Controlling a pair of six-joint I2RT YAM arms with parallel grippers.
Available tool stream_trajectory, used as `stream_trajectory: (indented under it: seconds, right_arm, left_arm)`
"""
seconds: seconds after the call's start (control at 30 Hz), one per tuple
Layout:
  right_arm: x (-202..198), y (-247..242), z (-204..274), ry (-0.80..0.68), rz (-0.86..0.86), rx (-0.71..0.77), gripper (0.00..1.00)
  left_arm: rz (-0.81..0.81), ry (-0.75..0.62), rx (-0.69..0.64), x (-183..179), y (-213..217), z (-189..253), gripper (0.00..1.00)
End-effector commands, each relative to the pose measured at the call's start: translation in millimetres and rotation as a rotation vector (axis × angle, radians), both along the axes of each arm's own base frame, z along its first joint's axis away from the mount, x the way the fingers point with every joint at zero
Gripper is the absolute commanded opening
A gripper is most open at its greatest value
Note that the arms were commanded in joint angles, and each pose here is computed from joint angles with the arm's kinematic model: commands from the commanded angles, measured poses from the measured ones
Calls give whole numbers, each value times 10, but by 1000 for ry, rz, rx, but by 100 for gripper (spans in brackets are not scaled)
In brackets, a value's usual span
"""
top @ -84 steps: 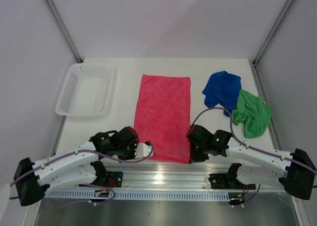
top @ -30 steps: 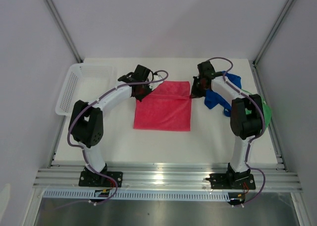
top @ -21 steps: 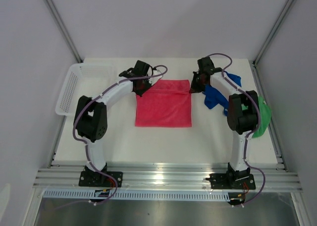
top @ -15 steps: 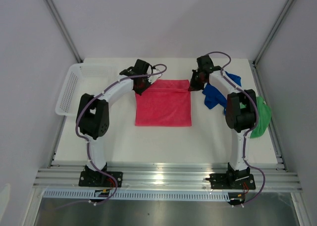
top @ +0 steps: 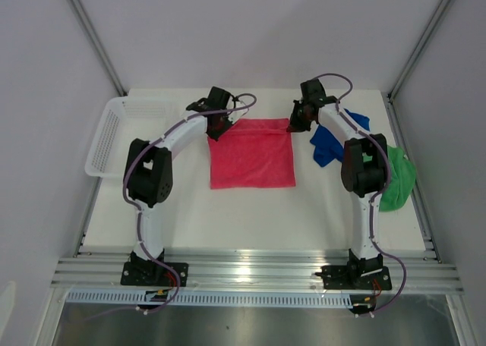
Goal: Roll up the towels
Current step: Fold the towel
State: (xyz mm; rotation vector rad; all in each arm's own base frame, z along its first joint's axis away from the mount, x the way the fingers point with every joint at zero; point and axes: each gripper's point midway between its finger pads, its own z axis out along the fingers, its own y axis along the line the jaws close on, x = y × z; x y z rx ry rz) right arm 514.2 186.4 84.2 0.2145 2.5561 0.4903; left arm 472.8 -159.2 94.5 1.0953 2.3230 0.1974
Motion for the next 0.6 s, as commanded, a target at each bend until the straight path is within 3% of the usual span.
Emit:
stream_trajectory:
  seconds: [0.0,0.57]
  right_arm:
    - [192,-45,66,-41,-39,2,0]
    - [403,-149,22,-89,-139,-3,0]
  left_arm:
    - [23,-62,12,220,76,142,1]
    - [18,-89,7,499,-23,24,4]
